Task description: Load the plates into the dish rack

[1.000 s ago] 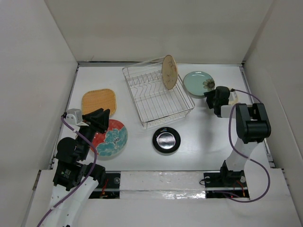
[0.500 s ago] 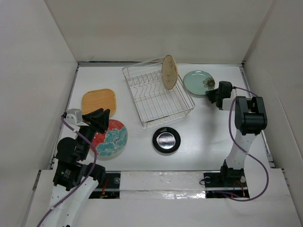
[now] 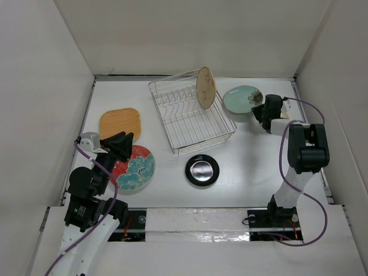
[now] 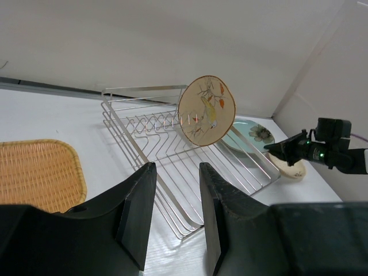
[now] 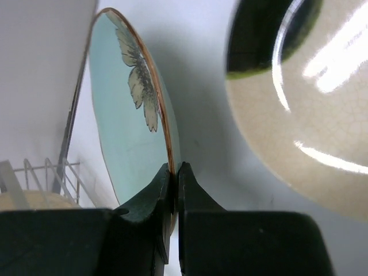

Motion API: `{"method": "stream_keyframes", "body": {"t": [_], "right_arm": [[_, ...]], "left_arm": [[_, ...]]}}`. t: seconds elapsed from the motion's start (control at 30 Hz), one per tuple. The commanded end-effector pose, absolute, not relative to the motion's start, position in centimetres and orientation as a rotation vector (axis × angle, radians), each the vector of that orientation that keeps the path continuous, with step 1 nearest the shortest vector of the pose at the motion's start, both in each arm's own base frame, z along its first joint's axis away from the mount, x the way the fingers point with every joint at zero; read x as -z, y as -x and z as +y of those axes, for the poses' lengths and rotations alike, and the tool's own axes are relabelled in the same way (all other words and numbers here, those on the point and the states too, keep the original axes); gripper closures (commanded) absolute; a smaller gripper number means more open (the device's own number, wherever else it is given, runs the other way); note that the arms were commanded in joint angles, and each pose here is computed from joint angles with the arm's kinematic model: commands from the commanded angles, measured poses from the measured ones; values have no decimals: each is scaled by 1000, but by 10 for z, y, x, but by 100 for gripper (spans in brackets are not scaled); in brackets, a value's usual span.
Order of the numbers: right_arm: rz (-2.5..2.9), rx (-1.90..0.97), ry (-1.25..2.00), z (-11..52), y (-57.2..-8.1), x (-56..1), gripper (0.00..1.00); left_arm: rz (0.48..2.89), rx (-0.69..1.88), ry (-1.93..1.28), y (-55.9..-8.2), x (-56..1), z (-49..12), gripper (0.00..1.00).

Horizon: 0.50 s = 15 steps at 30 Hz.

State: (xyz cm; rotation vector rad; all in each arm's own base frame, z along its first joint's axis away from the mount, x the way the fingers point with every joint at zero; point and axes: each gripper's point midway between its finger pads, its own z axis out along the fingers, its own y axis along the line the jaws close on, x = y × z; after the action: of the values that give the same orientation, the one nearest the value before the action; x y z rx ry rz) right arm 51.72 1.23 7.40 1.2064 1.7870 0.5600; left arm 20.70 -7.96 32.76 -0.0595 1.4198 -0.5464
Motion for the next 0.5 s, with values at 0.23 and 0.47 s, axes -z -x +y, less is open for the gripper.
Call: {"method": "stream_keyframes", "body": {"t": [0.23,0.47], "right_arm": [[1310,-247,-635,34,-496,-382,100],[1305,-107,-366,108,-481,-452,100]], "left_arm": [[1379,554,40,-207,-340,-82,67],[1376,556,41,-206,-341,-81,67]]}}
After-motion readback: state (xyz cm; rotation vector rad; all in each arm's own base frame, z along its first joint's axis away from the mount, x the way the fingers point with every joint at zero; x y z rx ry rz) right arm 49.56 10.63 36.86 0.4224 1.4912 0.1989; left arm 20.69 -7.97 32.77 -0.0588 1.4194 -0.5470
